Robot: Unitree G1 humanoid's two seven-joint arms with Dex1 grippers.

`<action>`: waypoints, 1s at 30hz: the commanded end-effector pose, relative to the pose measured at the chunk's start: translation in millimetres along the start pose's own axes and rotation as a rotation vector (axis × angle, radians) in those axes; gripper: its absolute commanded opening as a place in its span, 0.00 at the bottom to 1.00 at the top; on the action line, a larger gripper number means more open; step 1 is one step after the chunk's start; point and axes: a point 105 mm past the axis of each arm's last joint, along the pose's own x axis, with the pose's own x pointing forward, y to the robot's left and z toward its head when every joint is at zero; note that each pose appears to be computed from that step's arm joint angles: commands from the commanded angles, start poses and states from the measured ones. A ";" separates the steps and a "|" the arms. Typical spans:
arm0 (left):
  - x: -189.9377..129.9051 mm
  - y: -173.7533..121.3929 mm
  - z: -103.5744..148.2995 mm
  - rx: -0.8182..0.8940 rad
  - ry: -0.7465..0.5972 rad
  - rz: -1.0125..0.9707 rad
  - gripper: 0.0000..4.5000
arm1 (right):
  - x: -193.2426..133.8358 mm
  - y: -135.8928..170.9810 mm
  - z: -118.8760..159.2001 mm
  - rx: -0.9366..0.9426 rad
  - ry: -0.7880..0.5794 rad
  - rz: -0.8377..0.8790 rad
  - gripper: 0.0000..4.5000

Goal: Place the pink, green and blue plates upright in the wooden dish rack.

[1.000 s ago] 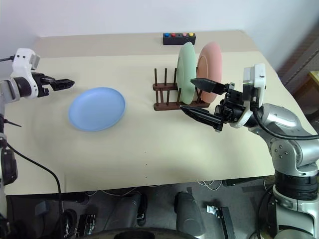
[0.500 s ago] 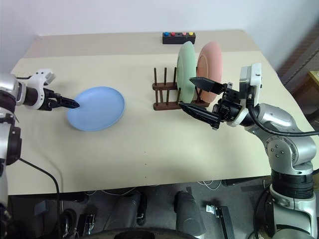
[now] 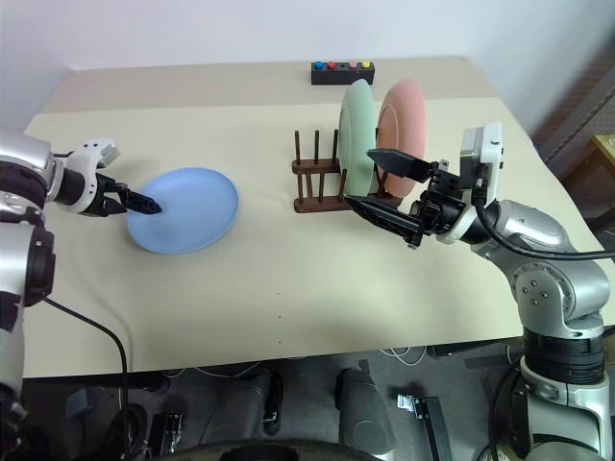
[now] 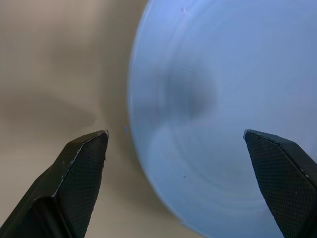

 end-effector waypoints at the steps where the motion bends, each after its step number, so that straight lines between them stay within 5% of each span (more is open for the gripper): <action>1: -6.5 -3.4 7.1 -0.027 -0.030 -0.013 1.00 | -0.9 2.3 9.8 -0.024 -0.026 0.009 0.99; 3: -5.6 -2.8 5.3 -0.027 -0.024 -0.014 1.00 | -1.1 1.3 10.5 -0.022 -0.030 0.006 0.99; 6: 2.3 -1.1 -4.3 -0.076 -0.005 -0.019 0.83 | 0.0 0.4 11.9 -0.023 -0.035 0.004 1.00; 14: 8.7 -3.7 -12.5 -0.134 0.015 -0.044 0.01 | -0.4 -0.9 15.0 -0.024 -0.036 -0.004 1.00; 30: 0.3 -14.5 7.5 -0.162 -0.115 -0.145 0.01 | -3.2 -3.1 11.7 -0.022 -0.018 -0.006 1.00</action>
